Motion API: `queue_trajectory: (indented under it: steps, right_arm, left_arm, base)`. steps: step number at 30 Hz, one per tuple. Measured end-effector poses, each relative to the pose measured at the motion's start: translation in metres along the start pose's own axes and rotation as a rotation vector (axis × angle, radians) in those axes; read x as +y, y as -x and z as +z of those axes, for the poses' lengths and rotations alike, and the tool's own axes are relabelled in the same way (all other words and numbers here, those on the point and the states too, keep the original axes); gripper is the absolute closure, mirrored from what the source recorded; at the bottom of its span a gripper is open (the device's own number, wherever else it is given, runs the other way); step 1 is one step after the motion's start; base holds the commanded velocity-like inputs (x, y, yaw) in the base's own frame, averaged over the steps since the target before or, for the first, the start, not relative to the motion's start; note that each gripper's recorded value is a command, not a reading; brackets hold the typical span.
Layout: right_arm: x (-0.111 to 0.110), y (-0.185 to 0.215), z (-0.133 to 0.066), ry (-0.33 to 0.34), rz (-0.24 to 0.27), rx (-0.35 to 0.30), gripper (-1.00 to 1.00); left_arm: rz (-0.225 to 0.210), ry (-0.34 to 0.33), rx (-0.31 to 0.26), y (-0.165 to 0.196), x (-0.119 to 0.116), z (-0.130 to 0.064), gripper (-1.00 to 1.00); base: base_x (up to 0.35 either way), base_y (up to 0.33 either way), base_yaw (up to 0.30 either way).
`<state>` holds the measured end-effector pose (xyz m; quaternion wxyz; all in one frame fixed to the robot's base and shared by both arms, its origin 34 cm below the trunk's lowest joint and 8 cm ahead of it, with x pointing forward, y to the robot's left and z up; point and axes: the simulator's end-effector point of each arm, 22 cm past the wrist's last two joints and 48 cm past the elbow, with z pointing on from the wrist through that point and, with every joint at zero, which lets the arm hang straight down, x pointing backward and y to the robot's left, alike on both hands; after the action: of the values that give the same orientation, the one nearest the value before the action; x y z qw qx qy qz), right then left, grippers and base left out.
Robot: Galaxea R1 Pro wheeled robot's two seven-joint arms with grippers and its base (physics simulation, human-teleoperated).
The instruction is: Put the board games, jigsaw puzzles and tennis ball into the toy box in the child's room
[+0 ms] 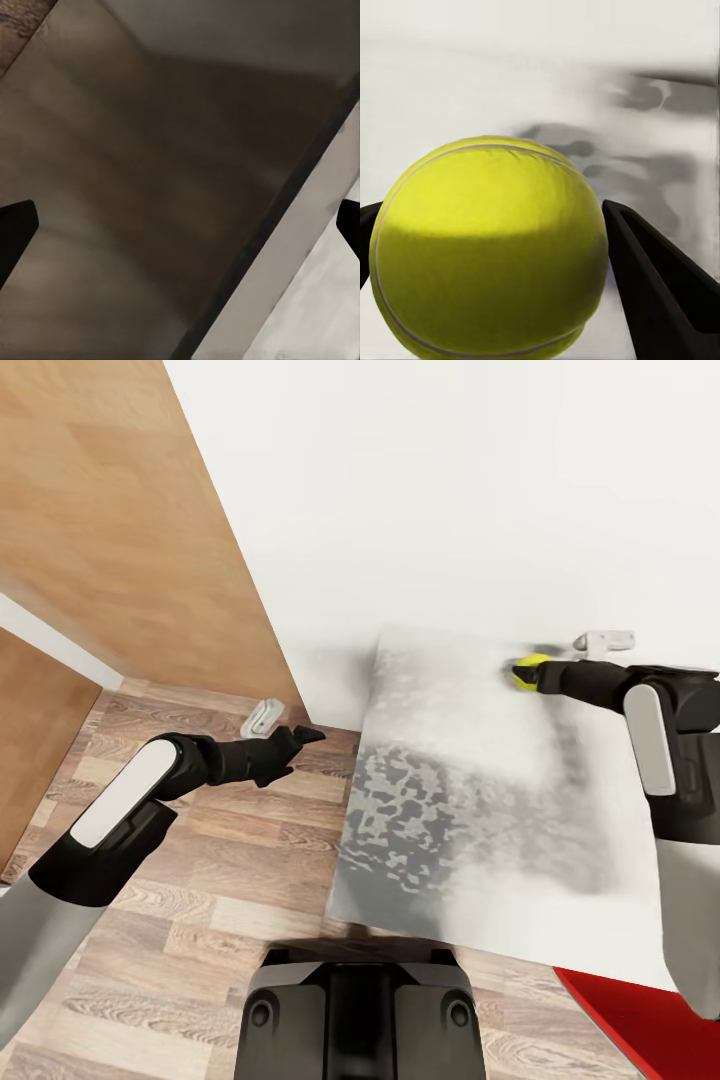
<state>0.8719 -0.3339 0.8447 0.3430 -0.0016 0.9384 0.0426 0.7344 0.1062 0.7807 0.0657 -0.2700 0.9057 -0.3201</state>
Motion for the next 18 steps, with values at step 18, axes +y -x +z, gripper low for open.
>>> queue_trajectory:
  steps: [18]
  right_arm:
    - [-0.009, 0.012, -0.016, 0.044, -0.030, -0.012, 1.00]
  left_arm:
    - [0.012, -0.010, -0.007, 0.000, -0.009, -0.006, -1.00]
  base:
    - [-0.003, 0.000, 0.000]
